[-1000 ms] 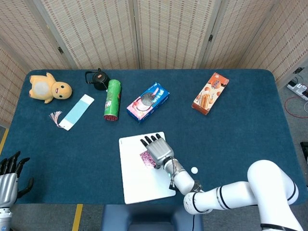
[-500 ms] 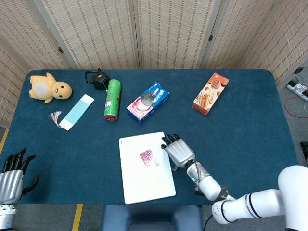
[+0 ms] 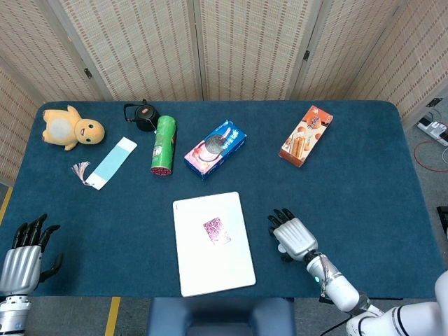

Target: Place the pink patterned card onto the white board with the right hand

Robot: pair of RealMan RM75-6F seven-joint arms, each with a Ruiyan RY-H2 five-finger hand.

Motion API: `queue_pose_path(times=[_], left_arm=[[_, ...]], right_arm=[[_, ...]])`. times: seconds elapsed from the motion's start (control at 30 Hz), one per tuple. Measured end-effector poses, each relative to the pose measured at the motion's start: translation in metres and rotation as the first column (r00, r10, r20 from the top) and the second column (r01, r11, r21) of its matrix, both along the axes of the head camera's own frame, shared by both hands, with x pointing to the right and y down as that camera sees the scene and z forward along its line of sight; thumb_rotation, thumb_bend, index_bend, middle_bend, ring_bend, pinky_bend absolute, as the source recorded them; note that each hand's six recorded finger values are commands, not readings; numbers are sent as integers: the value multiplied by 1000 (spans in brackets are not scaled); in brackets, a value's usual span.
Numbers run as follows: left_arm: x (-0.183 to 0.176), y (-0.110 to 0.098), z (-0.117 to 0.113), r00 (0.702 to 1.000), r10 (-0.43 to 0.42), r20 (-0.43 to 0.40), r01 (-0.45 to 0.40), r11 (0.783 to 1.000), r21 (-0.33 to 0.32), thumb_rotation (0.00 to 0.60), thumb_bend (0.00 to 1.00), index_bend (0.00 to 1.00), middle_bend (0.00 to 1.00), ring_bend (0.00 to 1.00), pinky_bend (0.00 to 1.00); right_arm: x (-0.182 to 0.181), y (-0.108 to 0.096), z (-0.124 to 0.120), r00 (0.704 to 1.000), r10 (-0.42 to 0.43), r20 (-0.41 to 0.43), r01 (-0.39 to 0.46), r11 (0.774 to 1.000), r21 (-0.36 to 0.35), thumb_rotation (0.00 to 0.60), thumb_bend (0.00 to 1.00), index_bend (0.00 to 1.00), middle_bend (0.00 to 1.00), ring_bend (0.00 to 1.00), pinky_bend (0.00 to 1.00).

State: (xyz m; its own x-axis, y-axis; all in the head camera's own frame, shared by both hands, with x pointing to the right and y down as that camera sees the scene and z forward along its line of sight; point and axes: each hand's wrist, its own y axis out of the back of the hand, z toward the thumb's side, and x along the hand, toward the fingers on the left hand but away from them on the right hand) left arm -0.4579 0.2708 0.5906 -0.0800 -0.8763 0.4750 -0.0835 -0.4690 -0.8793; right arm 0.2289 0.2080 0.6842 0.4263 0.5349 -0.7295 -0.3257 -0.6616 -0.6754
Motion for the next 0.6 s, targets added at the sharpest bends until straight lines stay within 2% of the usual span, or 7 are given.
queue_pose_path(times=[0.43, 0.6], left_arm=[[-2, 2, 1, 1000, -8, 2, 8, 1000, -5, 600, 448, 232, 62, 94, 0], [-4, 3, 1, 1000, -13, 5, 13, 1000, -8, 600, 448, 232, 62, 94, 0]], right_arm=[[13, 7, 14, 1000, 16, -18, -16, 1000, -22, 537, 187, 405, 190, 76, 97], [12, 6, 15, 1000, 14, -25, -14, 1000, -25, 538, 248, 413, 191, 77, 97]])
